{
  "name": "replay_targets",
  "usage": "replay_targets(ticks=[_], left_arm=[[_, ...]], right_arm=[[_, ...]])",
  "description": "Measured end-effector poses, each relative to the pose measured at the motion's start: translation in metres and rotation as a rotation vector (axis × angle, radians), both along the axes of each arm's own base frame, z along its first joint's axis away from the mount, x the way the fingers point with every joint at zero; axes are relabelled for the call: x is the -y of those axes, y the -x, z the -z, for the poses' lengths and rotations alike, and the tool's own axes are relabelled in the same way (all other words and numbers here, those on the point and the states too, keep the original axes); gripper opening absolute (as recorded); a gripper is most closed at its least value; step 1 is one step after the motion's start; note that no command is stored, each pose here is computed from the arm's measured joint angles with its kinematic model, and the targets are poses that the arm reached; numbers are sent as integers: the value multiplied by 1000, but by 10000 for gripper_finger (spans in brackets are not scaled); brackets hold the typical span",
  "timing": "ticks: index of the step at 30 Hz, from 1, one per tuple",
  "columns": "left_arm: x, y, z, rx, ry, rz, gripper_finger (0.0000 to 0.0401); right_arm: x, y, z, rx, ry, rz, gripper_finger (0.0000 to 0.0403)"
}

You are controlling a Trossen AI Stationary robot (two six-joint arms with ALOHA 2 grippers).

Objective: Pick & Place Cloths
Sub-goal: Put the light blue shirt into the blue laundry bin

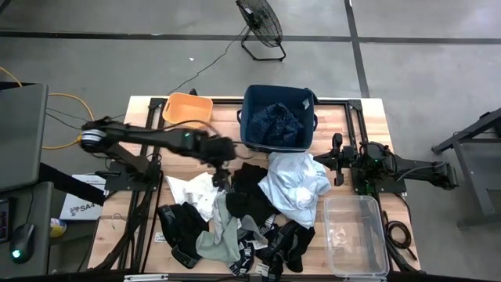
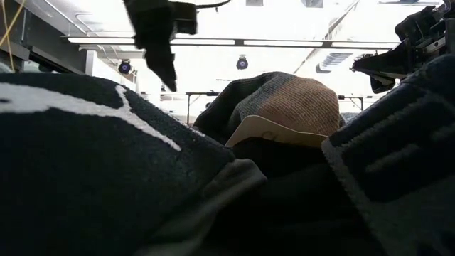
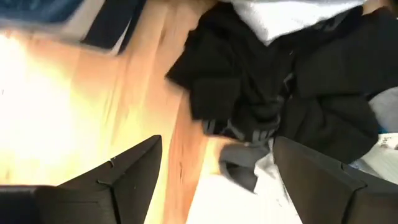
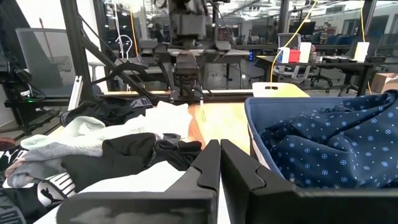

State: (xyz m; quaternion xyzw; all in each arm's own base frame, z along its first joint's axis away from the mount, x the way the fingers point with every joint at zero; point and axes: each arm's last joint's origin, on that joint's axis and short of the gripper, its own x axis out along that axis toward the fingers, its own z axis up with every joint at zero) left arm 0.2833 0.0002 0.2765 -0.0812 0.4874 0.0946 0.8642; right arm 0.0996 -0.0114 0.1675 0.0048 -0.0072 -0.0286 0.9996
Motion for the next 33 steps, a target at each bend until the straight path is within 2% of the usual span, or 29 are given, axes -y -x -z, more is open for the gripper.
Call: replay_targets(ticks=[4,10,14,20,27,33], left_arm=[[9,36,15,8,-13,-62,305],[20,78,34,20,34,-160,305],[24,97,41,129,-22,-182,305],[26,110,48,365,-33,-134,305],[26,120,63,422,21,-57,305],[23,134,71,585,17,-19,305]], right_arm=[[0,0,0,1,0,0,4],[0,0,0,-3,0,0,4],[0,0,0,-3,0,0,4],[0,0,0,-2,0,0,4],[0,0,0,-2,0,0,4],[0,0,0,-2,0,0,4]])
